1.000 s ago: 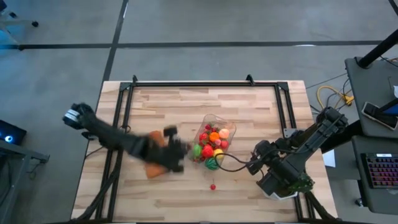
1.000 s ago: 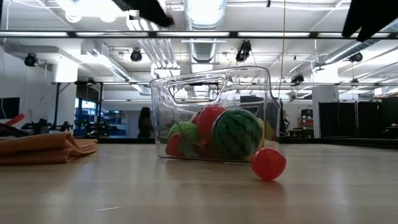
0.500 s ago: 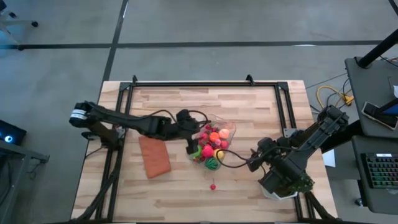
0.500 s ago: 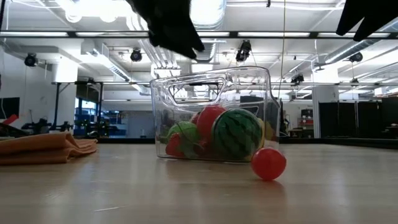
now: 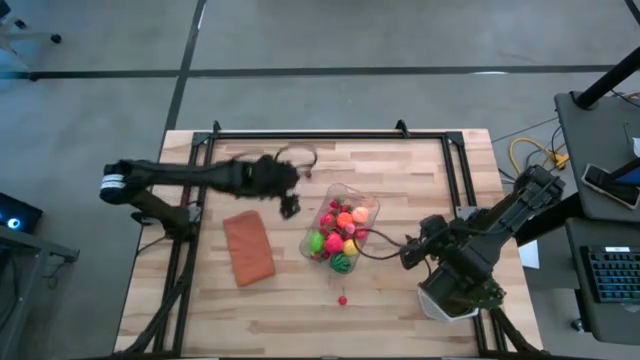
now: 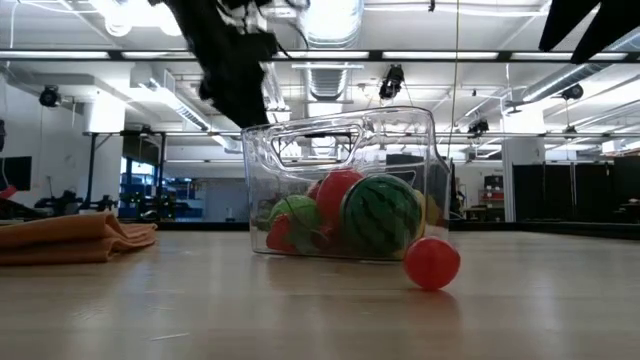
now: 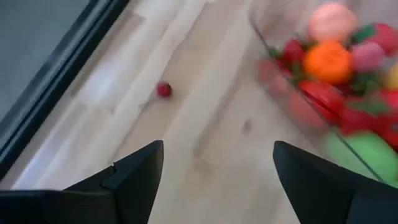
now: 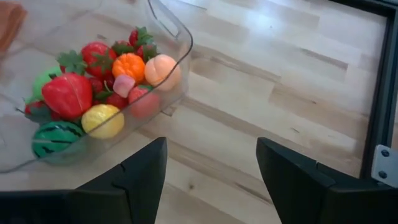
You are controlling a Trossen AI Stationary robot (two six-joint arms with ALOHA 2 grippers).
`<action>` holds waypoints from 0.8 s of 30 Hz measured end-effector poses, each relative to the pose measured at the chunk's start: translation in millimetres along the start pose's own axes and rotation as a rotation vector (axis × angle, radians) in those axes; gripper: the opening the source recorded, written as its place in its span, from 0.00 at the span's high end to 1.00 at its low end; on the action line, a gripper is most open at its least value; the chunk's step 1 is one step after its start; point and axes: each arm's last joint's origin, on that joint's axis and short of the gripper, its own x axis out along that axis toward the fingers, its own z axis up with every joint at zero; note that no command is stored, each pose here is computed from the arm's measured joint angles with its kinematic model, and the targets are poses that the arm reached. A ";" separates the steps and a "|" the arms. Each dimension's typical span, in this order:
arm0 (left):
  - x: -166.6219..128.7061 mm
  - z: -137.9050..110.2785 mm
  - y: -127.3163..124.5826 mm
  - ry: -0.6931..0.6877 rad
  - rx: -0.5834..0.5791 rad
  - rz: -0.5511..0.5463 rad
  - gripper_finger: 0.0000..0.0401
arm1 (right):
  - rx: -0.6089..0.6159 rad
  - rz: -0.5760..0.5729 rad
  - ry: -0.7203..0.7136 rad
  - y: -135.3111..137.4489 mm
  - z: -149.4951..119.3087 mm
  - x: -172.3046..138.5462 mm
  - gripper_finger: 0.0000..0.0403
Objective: Pick and placing Produce into tupperware
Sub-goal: Put the red cherry into the transparent bin
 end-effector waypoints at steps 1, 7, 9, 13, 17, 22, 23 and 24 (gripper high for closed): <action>8.8 5.9 9.1 -0.003 0.001 -0.008 0.28 | 0.009 0.008 0.001 -1.7 2.5 -1.1 0.40; 57.1 24.9 56.9 -0.013 0.321 -0.164 0.28 | 0.064 0.036 -0.018 -10.1 17.7 -3.4 0.40; 72.9 27.3 68.0 -0.026 0.471 -0.154 0.28 | 0.086 0.040 -0.023 -11.4 22.0 -2.9 0.40; 107.0 21.9 87.2 0.018 0.567 -0.238 0.28 | 0.148 0.027 -0.028 -11.4 27.0 0.4 0.40; 138.5 11.1 92.9 0.099 0.586 -0.292 0.28 | 0.187 -0.002 -0.032 -10.6 33.9 6.4 0.40; 157.0 9.9 91.0 0.110 0.647 -0.351 0.28 | 0.231 -0.034 -0.036 -9.9 41.7 13.2 0.40; 160.1 10.6 90.6 0.110 0.650 -0.352 0.28 | 0.237 -0.039 -0.036 -9.8 42.9 14.3 0.40; 163.3 10.6 90.5 0.114 0.649 -0.353 0.28 | 0.242 -0.043 -0.035 -9.7 43.9 15.3 0.40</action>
